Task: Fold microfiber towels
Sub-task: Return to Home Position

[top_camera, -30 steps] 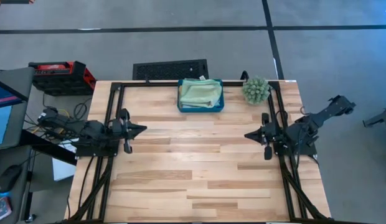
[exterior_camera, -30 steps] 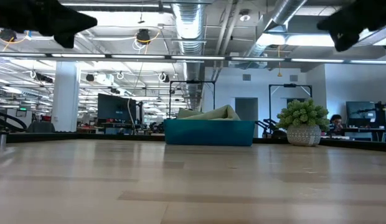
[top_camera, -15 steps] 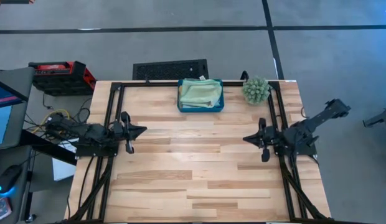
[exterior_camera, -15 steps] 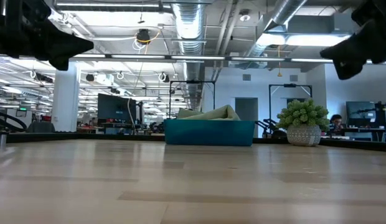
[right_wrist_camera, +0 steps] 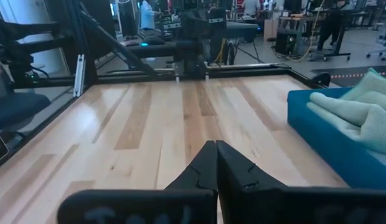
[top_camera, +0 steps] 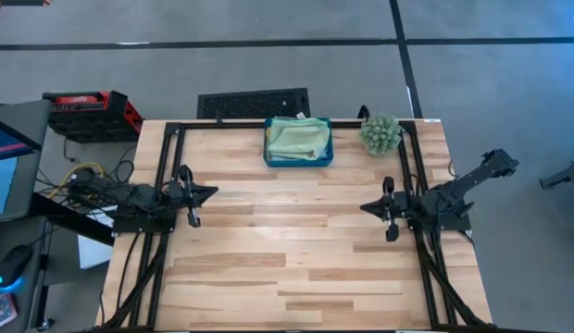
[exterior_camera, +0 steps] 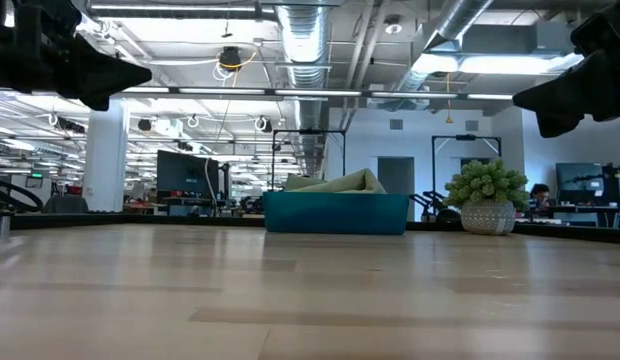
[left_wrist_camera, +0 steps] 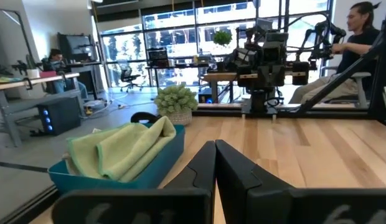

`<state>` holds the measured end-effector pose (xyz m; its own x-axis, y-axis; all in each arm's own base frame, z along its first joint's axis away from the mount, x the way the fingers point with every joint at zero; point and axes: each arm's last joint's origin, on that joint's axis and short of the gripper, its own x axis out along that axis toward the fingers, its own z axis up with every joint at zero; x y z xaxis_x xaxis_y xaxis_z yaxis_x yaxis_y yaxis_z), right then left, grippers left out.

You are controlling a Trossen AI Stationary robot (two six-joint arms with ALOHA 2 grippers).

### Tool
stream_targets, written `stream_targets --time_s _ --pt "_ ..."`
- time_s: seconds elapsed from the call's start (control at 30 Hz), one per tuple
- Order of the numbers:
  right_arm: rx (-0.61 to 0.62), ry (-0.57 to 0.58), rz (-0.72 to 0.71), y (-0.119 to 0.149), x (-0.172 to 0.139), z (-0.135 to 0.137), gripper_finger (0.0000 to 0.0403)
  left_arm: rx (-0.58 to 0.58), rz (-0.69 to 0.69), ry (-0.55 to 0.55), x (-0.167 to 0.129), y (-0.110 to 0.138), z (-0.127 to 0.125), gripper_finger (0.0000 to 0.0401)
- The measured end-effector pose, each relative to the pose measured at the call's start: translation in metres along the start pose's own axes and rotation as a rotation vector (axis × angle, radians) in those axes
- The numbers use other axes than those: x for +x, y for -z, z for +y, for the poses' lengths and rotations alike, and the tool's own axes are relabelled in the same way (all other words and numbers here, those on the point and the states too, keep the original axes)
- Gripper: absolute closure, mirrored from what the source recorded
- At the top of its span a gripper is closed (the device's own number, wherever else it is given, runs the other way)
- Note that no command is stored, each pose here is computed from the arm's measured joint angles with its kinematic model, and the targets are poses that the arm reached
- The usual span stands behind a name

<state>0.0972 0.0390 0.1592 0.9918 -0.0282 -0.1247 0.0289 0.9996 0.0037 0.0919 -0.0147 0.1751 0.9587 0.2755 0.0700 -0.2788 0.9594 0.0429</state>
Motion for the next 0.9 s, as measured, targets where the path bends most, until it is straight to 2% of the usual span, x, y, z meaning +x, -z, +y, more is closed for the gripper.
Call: stream_targets --time_s 0.3,0.9 --pt "-0.004 0.000 0.003 0.0002 0.0000 0.0000 0.0365 -0.006 0.001 0.003 0.0000 0.0001 -0.0001 0.0401" --pt "-0.005 -0.001 0.005 0.0003 -0.0001 0.0001 0.0364 -0.001 0.002 0.004 0.0000 0.0004 -0.0002 0.0401"
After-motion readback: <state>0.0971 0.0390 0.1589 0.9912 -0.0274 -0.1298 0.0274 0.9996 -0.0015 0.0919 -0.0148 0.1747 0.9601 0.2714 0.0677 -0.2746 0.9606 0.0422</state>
